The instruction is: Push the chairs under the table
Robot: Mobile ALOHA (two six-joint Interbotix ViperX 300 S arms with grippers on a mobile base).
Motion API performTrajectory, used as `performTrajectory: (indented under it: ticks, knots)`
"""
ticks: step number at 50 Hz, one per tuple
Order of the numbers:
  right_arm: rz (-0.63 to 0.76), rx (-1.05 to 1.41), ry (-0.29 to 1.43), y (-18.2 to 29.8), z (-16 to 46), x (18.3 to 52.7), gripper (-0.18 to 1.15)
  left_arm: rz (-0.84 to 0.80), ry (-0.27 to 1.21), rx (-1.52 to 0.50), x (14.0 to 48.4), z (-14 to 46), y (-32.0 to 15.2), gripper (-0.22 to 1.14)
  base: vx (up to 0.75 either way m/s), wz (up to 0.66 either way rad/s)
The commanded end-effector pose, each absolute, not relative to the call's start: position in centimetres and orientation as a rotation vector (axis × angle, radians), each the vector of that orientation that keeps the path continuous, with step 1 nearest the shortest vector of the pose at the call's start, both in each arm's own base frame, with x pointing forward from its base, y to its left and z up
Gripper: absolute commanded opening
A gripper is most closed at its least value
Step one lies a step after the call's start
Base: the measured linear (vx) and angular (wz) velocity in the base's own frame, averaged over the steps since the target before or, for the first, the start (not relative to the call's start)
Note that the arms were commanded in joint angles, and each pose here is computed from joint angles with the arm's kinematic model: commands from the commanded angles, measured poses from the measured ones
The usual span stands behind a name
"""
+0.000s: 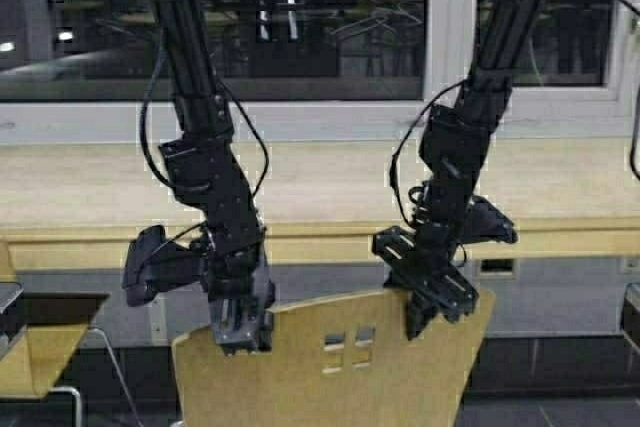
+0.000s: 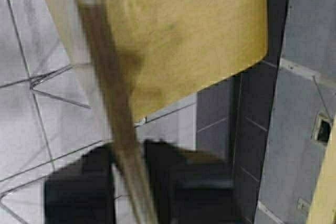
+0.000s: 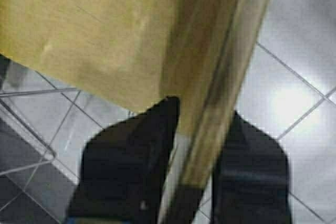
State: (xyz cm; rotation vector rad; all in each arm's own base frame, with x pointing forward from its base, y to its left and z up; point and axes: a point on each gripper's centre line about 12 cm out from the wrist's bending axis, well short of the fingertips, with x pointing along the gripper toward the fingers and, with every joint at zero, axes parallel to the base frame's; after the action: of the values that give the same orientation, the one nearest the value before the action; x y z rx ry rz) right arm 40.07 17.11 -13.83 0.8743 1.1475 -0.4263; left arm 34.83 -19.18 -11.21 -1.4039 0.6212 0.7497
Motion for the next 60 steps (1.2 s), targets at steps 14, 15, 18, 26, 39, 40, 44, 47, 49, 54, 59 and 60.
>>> performTrajectory:
  ticks: [14,15,18,26,39,40,44,47,49,54,59,60]
  knots:
    - [-0.398,0.758,1.179,16.5,-14.3,37.2,0.12,0.659,0.449,-1.412,40.7,-7.2,-16.0,0.23,0.16,0.07]
    - [-0.397,0.758,1.176,16.4,-14.2,37.2,0.12,0.655,0.452,-1.41,40.7,-7.2,-16.0,0.23,0.15,0.07]
    - [-0.396,0.759,1.171,16.4,-14.0,37.2,0.12,0.653,0.454,-1.408,40.7,-7.2,-15.9,0.23,0.15,0.06]
    - [-0.386,0.76,1.156,16.5,-13.9,37.7,0.12,0.651,0.454,-1.407,40.9,-7.4,-16.0,0.23,0.14,0.11]
    - [-0.396,0.758,1.161,16.3,-14.1,37.2,0.12,0.606,0.471,-1.381,41.2,-6.9,-16.3,0.23,0.15,0.12]
    - [-0.396,0.758,1.158,16.3,-14.1,37.3,0.12,0.605,0.471,-1.379,41.2,-6.9,-16.3,0.23,0.16,0.03]
    - [-0.393,0.76,1.158,16.4,-14.1,37.4,0.12,0.597,0.472,-1.377,41.3,-6.9,-16.5,0.23,0.17,0.05]
    - [-0.399,0.77,1.162,16.5,-13.9,37.3,0.12,0.596,0.471,-1.378,41.4,-6.9,-16.4,0.23,0.19,0.03]
    - [-0.401,0.774,1.164,16.6,-13.8,37.2,0.12,0.595,0.471,-1.376,41.4,-7.0,-16.5,0.23,0.2,0.03]
    - [-0.4,0.764,1.169,16.5,-13.9,37.0,0.12,0.563,0.492,-1.341,41.5,-7.2,-16.7,0.23,0.21,0.01]
    - [-0.412,0.775,1.171,16.4,-13.8,36.8,0.12,0.532,0.531,-1.307,40.7,-7.0,-17.2,0.23,0.2,0.0]
    - [-0.413,0.774,1.172,16.3,-13.8,36.7,0.12,0.537,0.531,-1.306,40.5,-7.1,-17.1,0.23,0.18,0.02]
